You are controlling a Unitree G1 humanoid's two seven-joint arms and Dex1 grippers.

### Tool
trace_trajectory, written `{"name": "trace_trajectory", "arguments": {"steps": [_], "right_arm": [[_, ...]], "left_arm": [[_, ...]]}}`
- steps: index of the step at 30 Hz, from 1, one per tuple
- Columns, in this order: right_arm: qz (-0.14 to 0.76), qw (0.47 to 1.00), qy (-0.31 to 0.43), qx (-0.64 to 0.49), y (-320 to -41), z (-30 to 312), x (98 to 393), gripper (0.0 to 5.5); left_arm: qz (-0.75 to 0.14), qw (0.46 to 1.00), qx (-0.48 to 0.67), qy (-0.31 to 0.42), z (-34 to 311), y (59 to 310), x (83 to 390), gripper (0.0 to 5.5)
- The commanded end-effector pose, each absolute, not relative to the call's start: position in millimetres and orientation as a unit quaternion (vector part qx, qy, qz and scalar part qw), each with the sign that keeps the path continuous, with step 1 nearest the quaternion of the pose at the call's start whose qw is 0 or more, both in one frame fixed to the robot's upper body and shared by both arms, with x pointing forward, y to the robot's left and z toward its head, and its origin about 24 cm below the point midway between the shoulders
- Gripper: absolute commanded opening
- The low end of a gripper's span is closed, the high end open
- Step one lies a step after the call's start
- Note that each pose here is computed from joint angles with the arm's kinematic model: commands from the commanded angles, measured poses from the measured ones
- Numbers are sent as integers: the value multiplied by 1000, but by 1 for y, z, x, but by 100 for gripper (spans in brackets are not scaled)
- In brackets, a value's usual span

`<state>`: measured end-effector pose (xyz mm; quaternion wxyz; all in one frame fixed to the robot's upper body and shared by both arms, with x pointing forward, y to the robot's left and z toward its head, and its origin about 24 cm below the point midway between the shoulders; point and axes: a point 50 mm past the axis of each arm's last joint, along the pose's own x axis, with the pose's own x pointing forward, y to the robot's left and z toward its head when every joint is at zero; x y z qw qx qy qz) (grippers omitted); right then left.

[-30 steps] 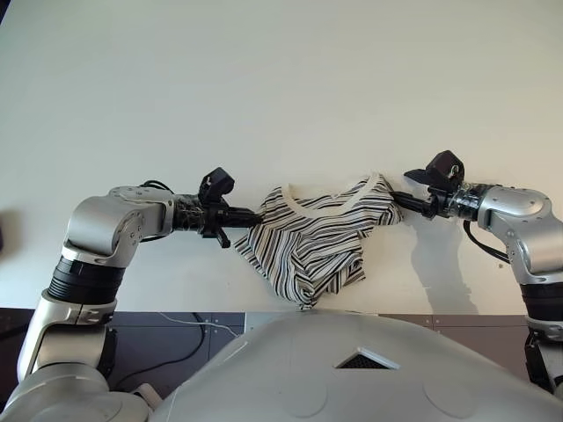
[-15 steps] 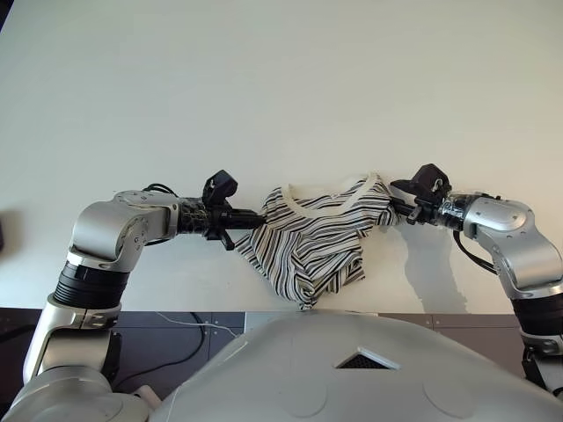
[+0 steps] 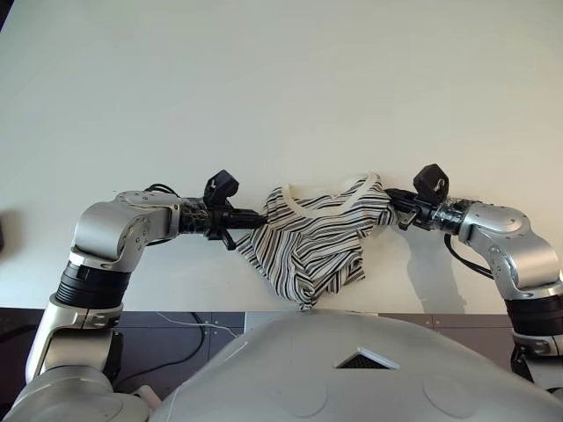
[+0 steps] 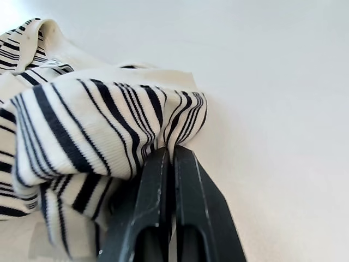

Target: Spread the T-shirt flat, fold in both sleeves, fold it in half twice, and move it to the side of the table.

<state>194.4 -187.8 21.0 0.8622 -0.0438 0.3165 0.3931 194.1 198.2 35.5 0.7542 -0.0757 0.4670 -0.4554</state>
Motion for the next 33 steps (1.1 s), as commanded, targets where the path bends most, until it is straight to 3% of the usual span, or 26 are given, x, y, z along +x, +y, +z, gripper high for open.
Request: {"name": "trace_trajectory", "arguments": {"steps": [1, 12, 20, 27, 33], "right_arm": [[335, 842, 421, -45, -206, -10, 175, 13], [252, 904, 192, -288, -227, 74, 256, 13], [199, 913, -27, -354, -214, 168, 298, 13], [136, 897, -174, -383, -213, 246, 311, 13], [129, 876, -273, -375, -211, 287, 299, 13]], "left_arm": [[-423, 780, -82, 454, 37, 201, 204, 10], [-409, 868, -101, 264, 95, 190, 259, 10], [-397, 913, -48, 84, 156, 183, 298, 10], [-374, 926, 27, -48, 224, 195, 324, 10], [-435, 890, 74, -119, 260, 206, 322, 10]]}}
